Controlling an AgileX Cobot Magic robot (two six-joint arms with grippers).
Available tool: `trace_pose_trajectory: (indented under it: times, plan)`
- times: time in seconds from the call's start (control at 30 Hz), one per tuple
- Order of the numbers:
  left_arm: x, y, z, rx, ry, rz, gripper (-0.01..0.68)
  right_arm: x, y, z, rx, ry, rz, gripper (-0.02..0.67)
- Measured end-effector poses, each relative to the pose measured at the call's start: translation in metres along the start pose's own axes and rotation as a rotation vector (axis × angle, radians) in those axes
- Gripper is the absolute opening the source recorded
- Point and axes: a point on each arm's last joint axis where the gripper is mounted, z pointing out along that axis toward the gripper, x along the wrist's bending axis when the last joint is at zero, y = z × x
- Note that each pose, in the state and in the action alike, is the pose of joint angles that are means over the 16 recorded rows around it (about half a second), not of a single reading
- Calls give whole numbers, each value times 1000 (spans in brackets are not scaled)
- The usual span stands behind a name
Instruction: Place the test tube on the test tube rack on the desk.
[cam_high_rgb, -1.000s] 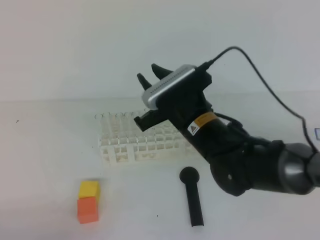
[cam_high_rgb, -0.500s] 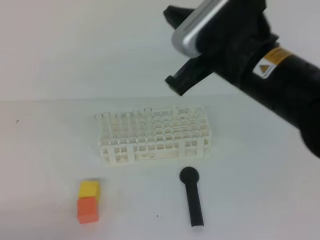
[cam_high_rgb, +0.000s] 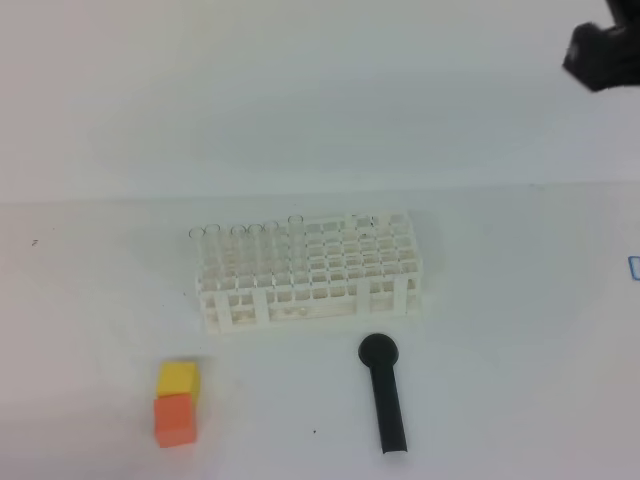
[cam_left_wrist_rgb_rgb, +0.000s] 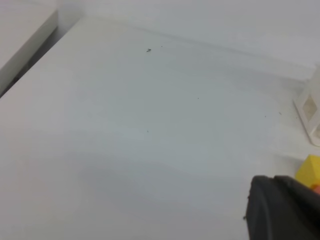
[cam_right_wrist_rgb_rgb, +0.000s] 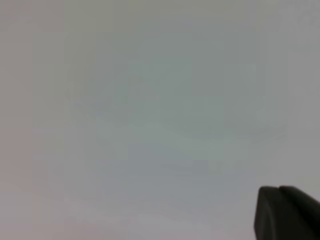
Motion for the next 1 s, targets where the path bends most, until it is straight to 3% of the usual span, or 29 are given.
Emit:
trace_pose_trajectory:
  times: [0.2, 0.4, 0.53, 0.73, 1.0]
  plan:
    - [0, 0, 0, 0, 0, 0, -1, -25, -1, -10, 37, -230, 116, -1]
    - [0, 0, 0, 0, 0, 0, -1, -49, -1, -17, 56, -399, 94, -1]
    - [0, 0, 0, 0, 0, 0, -1, -65, 1, -20, 64, -410, 47, -1]
    - [0, 0, 0, 0, 0, 0, -1, -87, 2, -30, 71, -345, -21, -1]
    - [0, 0, 0, 0, 0, 0, -1, -107, -15, -89, 85, -329, -69, -1]
